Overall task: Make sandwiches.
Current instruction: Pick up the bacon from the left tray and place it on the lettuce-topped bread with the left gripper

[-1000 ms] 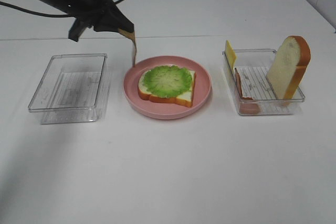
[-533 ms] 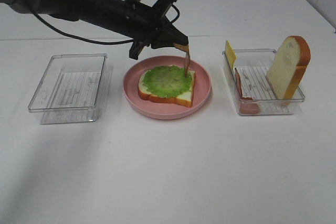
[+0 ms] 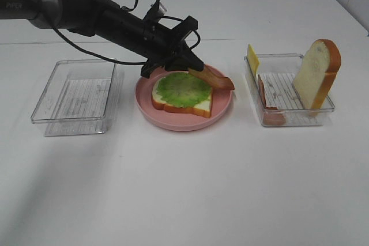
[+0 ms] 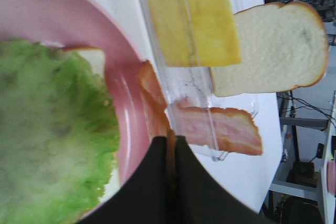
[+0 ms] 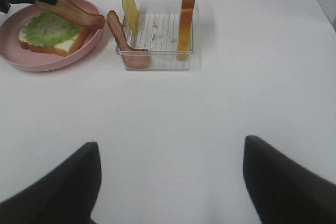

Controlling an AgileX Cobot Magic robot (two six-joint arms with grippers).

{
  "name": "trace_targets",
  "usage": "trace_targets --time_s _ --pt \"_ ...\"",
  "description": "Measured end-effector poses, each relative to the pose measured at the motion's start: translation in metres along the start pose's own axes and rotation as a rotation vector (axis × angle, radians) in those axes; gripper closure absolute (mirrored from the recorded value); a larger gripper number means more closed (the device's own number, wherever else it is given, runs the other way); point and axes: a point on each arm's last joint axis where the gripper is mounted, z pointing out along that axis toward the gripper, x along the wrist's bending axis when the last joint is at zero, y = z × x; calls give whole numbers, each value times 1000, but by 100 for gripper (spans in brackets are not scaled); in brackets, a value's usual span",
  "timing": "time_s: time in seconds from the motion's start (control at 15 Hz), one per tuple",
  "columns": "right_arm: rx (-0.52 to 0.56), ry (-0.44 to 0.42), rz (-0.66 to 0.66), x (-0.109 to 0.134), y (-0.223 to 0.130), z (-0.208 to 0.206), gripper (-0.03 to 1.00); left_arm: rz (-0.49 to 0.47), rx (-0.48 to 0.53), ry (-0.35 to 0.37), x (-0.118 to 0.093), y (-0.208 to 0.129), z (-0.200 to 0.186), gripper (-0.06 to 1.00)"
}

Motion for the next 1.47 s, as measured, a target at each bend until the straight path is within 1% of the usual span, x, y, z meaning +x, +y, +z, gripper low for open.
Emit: trace_targets --time_s 0.2,0.33,0.4,0.67,0.73,0.87,0.93,1.0,1.07,1.2,1.27,1.33,1.4,1.47 --pt "0 0 0 0 0 0 25 -28 -18 28 12 8 -12 94" --pt "0 0 0 0 0 0 25 -24 -24 46 17 11 -17 94" --pt "0 0 0 0 0 0 25 -20 -17 66 19 10 -18 94" --pt "0 0 0 0 0 0 25 32 19 142 22 8 -22 94" --pt "0 0 0 0 0 0 25 43 26 150 22 8 -23 94" --pt "0 0 0 0 0 0 25 74 54 180 24 6 -24 90" --pt "0 0 0 0 0 0 25 77 56 185 24 6 -24 84" --pt "0 0 0 0 0 0 25 78 55 187 24 6 -24 76" --pt "0 0 0 0 0 0 25 79 49 189 24 6 -24 64" --pt "0 0 0 0 0 0 25 85 30 195 24 8 -25 33" --pt "0 0 0 0 0 0 25 87 21 196 22 9 -26 24" --pt "0 0 0 0 0 0 25 99 7 195 17 11 -31 16" --pt "0 0 0 0 0 0 25 137 -28 207 6 16 -41 11" --pt "0 0 0 0 0 0 25 155 -37 213 1 17 -45 11"
